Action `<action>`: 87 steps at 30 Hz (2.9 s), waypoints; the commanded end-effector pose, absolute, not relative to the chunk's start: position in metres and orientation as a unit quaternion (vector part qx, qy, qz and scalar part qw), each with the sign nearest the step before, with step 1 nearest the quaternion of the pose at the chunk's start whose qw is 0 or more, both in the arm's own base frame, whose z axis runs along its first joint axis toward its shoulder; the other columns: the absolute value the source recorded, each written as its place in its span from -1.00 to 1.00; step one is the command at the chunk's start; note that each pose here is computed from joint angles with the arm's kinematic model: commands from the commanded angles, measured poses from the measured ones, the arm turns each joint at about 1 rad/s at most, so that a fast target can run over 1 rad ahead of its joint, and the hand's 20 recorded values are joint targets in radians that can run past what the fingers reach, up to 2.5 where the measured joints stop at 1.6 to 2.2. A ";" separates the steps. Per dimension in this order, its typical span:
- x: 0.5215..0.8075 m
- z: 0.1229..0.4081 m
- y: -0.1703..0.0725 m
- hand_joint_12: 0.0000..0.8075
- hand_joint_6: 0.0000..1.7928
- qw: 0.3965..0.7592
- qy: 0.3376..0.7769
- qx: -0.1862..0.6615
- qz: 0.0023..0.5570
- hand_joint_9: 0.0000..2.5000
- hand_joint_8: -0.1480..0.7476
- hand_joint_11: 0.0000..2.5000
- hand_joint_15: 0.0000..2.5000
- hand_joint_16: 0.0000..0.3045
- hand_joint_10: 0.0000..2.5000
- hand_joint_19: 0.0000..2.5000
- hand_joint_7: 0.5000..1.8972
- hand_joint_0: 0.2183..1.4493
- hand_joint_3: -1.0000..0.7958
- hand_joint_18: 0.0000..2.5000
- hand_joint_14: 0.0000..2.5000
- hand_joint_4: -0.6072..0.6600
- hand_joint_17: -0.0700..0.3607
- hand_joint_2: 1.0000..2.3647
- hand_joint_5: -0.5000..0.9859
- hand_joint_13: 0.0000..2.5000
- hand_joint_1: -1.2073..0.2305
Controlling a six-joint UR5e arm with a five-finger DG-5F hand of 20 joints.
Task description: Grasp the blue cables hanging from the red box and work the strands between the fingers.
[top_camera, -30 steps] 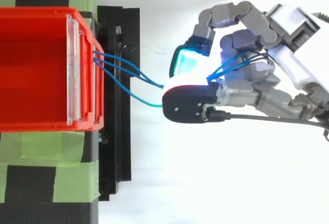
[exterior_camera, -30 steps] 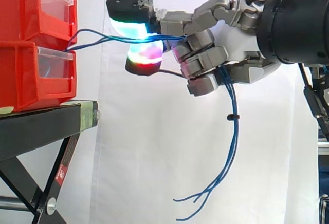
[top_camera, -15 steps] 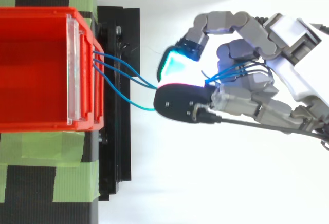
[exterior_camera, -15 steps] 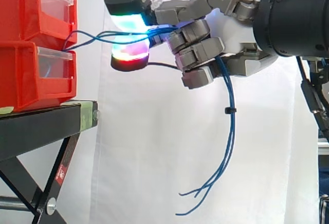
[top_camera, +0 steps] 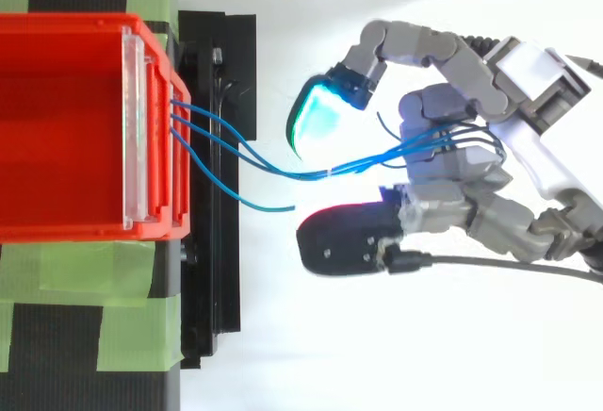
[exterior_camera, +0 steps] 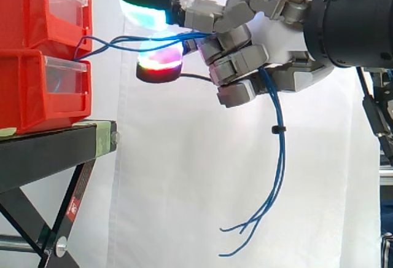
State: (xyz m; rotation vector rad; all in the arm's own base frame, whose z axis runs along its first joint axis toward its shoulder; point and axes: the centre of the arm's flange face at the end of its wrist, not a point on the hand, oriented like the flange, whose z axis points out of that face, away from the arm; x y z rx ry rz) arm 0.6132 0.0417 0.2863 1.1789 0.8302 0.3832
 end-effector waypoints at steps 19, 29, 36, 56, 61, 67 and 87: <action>0.613 0.286 0.044 0.07 0.03 0.734 0.380 0.535 0.174 -0.27 0.11 0.59 0.04 -0.59 1.00 0.32 -0.11 0.19 -0.31 0.11 1.00 0.39 -0.02 -0.97 -0.42 -0.18 -0.02; 0.613 0.286 0.044 0.07 0.45 0.734 0.381 0.535 0.174 -0.27 0.11 0.59 0.04 -0.59 1.00 0.32 -0.02 0.24 -0.08 0.11 1.00 0.35 -0.02 -0.97 -0.58 -0.18 -0.33; 0.613 0.286 0.044 0.07 0.66 0.735 0.382 0.534 0.172 -0.27 0.11 0.59 0.04 -0.59 1.00 0.32 0.09 0.42 0.04 0.11 1.00 0.28 -0.02 -0.99 -0.59 -0.18 -0.33; 0.615 0.287 0.054 0.07 0.68 0.723 0.355 0.547 0.230 -0.27 0.11 0.59 0.04 -0.59 1.00 0.32 0.15 0.28 -0.59 0.11 1.00 0.30 -0.02 -0.98 -0.56 -0.18 -0.42; 0.619 0.275 0.058 0.07 0.53 0.714 0.356 0.547 0.254 -0.27 0.11 0.59 0.04 -0.59 1.00 0.32 0.38 0.72 0.08 0.11 1.00 0.34 -0.02 -0.98 -0.17 -0.18 -0.24; 0.627 0.245 0.064 0.07 -1.00 0.685 0.341 0.559 0.318 -0.27 0.11 0.59 0.04 -0.59 1.00 0.32 0.67 0.53 0.23 0.11 1.00 0.45 -0.02 -0.99 0.41 -0.18 -0.16; 0.628 0.245 0.060 0.07 -0.98 0.686 0.342 0.559 0.316 -0.27 0.11 0.59 0.04 -0.59 1.00 0.32 0.21 0.09 0.02 0.11 1.00 0.58 -0.02 -0.64 0.43 -0.18 -0.11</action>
